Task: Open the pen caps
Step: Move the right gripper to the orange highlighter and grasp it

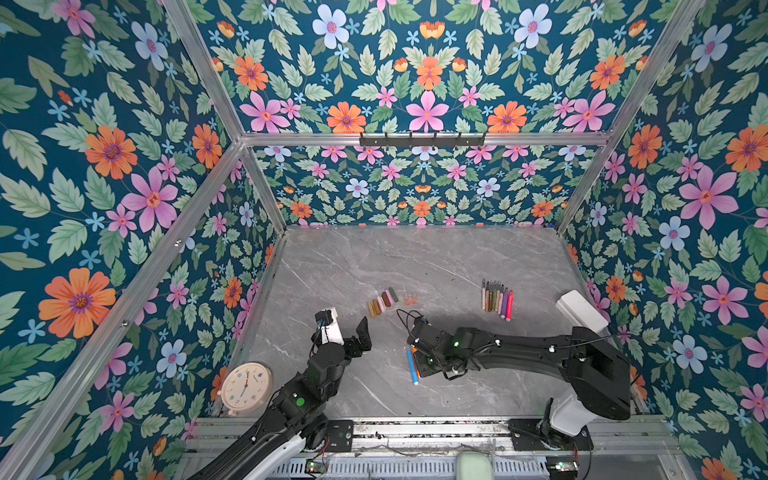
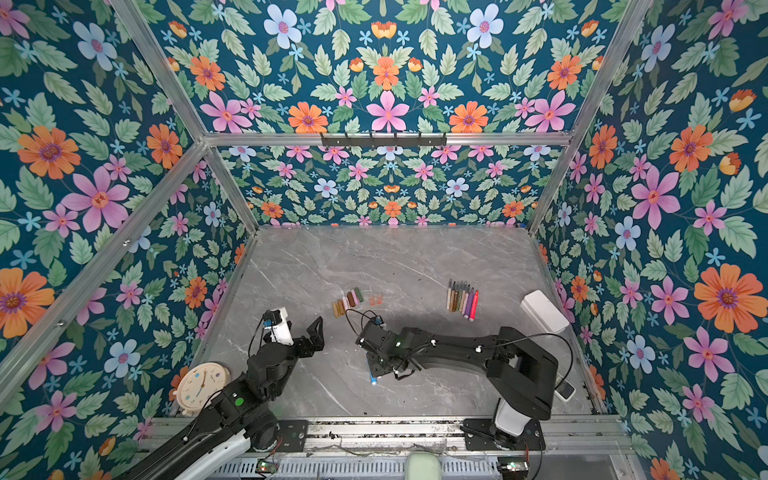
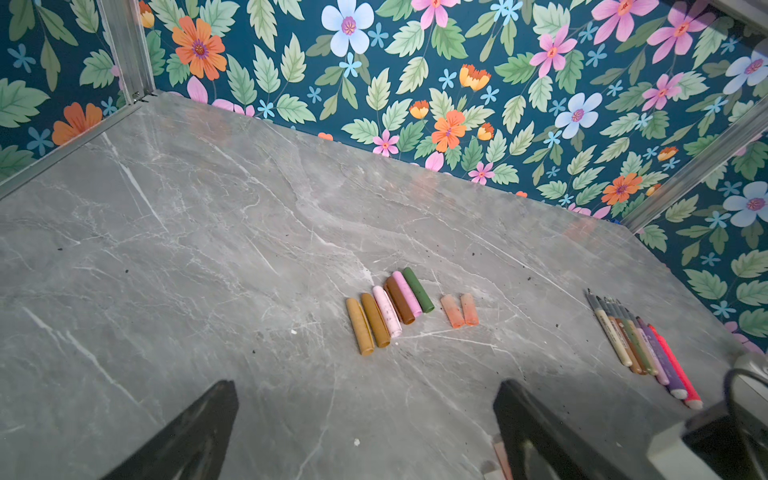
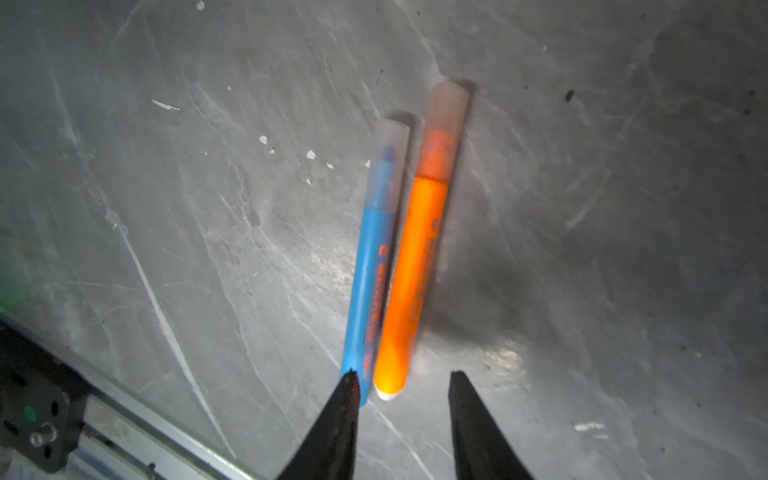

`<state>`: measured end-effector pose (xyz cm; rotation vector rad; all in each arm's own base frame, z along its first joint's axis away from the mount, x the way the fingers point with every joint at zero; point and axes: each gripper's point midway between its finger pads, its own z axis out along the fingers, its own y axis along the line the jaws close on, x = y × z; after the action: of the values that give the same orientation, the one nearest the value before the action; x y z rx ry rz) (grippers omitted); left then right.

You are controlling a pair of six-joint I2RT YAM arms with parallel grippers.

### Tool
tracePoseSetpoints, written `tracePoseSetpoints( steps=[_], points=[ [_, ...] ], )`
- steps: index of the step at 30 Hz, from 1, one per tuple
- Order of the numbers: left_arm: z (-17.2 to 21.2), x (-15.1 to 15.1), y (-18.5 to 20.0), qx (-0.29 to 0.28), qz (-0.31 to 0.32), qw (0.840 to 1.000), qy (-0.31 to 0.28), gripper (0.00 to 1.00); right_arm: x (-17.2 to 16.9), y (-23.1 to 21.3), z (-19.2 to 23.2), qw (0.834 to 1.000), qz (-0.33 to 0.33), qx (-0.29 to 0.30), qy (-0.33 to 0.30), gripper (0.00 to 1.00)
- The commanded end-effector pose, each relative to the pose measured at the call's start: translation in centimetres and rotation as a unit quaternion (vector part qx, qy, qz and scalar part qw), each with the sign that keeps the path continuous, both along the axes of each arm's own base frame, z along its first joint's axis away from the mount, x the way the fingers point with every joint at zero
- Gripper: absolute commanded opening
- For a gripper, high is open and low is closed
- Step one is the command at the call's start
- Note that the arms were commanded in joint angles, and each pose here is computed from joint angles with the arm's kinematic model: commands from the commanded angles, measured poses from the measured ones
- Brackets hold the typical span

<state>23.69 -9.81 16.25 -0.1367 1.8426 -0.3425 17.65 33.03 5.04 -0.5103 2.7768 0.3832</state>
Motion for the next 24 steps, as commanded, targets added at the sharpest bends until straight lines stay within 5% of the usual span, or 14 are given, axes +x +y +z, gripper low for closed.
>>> tracePoseSetpoints(
  steps=[1,11,24],
  points=[
    [0.0,0.0,0.5,-0.003,0.012,1.0,-0.004,1.0,0.2,-1.0,-0.9,0.999,-0.009,-0.041,-0.002,0.38],
    [0.1,-0.1,0.4,-0.003,0.01,1.0,-0.006,1.0,-0.1,-0.9,-2.6,0.998,-0.017,-0.06,0.019,0.36],
    [-0.1,0.1,0.0,0.005,0.001,1.0,0.0,1.0,-0.2,-2.4,-4.3,0.994,-0.053,-0.092,0.028,0.2]
  ],
)
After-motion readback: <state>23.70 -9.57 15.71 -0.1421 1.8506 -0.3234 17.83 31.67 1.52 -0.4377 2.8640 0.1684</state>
